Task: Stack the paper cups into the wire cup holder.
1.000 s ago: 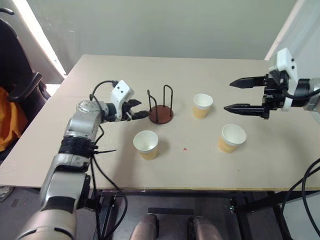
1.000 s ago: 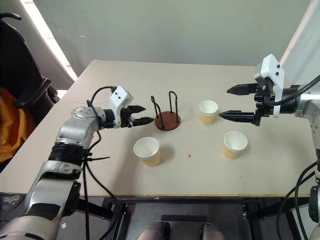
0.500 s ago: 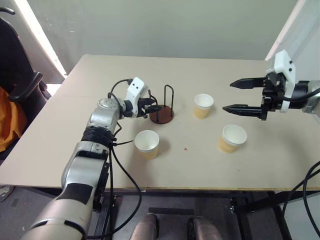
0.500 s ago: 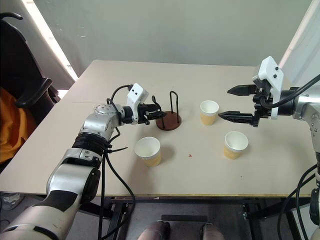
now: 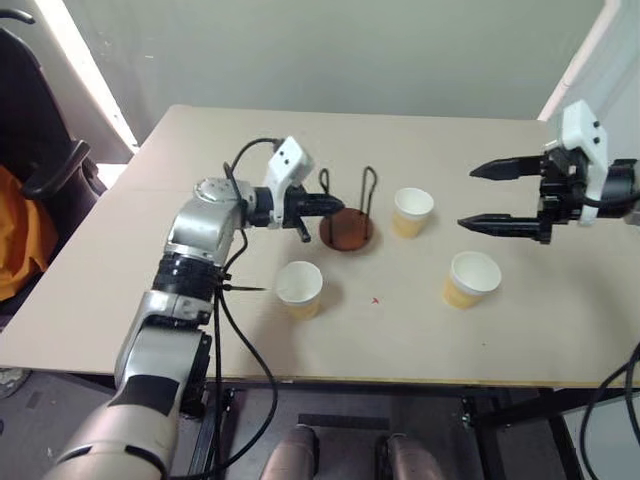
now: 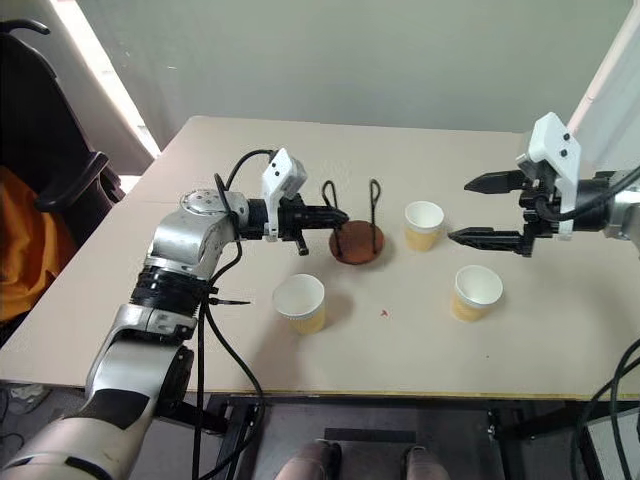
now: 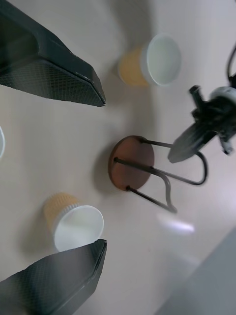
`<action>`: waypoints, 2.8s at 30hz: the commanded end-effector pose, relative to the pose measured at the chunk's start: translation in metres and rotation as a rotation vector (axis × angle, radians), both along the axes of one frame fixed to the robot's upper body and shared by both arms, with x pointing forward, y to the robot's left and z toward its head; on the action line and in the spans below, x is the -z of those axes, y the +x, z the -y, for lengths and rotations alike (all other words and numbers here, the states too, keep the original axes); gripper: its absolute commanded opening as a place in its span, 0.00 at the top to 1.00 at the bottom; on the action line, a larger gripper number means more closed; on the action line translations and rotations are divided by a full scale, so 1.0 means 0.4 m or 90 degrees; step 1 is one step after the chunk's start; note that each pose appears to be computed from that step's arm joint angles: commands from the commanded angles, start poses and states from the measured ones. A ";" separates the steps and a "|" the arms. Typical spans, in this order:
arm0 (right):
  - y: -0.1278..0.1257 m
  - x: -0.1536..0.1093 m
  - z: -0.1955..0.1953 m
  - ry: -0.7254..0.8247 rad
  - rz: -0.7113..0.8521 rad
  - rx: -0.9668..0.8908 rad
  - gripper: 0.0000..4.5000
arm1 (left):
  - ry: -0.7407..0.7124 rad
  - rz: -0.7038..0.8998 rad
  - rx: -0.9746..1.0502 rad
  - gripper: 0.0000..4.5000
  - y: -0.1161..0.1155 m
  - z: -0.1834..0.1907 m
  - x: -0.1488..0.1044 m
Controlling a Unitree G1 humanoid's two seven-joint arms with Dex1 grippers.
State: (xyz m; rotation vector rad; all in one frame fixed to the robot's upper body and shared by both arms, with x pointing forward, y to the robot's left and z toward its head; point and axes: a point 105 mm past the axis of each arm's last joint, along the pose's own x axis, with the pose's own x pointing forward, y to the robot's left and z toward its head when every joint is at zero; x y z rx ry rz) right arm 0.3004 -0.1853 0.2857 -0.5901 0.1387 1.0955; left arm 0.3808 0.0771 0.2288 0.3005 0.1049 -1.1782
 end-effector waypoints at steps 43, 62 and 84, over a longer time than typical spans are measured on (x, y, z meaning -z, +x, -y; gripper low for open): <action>-0.043 0.161 0.061 -0.213 -0.100 -0.011 0.00 | 0.180 0.077 0.153 0.12 -0.195 0.010 0.033; 0.021 0.264 0.057 -0.218 -0.144 0.016 0.00 | 0.118 0.151 0.156 0.12 -0.276 -0.065 -0.147; -0.035 0.079 -0.031 -0.208 -0.033 -0.135 0.99 | 0.173 0.143 0.112 0.10 -0.241 -0.109 -0.125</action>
